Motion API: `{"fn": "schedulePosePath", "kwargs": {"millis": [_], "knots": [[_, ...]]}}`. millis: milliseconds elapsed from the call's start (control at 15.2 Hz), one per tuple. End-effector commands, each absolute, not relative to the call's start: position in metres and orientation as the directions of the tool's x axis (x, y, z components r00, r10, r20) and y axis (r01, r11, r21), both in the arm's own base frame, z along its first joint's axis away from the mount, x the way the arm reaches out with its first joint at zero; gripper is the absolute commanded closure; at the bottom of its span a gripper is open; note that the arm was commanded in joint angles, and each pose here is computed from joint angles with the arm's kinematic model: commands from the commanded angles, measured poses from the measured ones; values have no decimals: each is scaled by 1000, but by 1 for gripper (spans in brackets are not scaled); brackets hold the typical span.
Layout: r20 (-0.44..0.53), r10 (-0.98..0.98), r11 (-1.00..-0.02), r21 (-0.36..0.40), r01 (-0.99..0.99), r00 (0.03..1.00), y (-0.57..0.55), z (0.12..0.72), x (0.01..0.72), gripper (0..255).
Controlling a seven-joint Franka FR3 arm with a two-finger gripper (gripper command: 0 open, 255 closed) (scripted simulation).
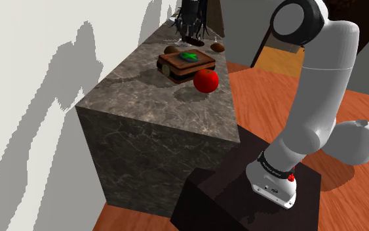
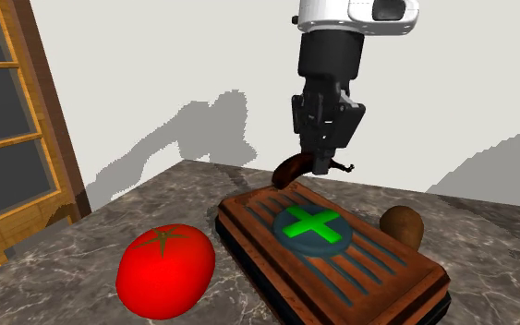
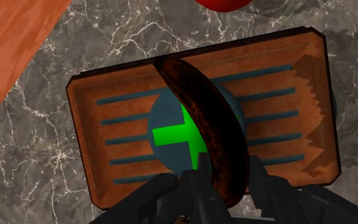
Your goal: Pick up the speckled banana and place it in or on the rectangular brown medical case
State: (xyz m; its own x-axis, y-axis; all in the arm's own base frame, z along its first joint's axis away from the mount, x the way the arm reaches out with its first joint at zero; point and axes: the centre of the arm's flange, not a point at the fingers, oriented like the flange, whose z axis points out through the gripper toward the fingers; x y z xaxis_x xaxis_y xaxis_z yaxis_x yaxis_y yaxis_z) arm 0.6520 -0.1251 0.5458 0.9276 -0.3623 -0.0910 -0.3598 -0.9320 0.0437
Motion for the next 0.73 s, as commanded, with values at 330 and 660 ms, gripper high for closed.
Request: {"fn": "schedulePosePath", "kwargs": {"millis": [330,660], "knots": [[-91,-362,-932,44,-359,928,-126,508,653,255],[-91,-362,-932,44,-359,928,-126,489,653,255]]}}
